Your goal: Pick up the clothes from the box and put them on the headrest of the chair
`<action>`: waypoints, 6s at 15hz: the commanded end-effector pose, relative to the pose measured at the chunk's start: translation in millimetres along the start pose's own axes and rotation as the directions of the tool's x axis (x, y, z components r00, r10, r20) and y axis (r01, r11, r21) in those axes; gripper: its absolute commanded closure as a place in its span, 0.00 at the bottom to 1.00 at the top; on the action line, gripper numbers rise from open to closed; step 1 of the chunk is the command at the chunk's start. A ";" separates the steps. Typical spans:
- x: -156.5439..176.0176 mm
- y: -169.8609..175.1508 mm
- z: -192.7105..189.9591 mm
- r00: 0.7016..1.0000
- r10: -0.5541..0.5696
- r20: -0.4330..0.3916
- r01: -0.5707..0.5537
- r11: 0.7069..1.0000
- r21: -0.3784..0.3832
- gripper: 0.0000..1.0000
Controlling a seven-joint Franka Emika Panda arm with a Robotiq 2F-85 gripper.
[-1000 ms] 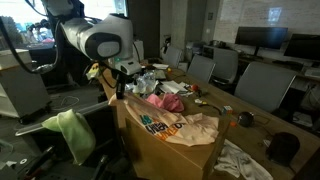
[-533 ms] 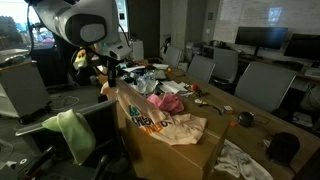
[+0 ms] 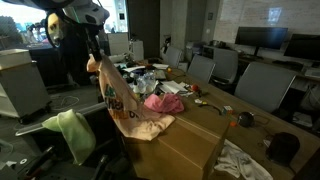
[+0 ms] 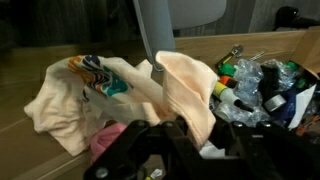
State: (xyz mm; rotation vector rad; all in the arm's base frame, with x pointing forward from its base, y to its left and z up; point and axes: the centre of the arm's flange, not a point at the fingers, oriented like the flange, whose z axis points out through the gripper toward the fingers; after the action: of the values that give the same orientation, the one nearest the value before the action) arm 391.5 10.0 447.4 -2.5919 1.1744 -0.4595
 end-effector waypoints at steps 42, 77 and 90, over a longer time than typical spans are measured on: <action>-185.3 -200.9 23.8 0.633 -0.734 0.244 0.768 0.634 -0.086 0.97; -121.5 -167.0 67.6 0.674 -0.617 0.405 0.609 0.775 0.167 0.00; 56.4 -55.7 44.3 0.957 -0.283 0.056 0.288 0.952 -0.107 0.00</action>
State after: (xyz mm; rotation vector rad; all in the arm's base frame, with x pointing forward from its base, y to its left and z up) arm 483.8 44.1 432.3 -2.8649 0.6633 -0.2844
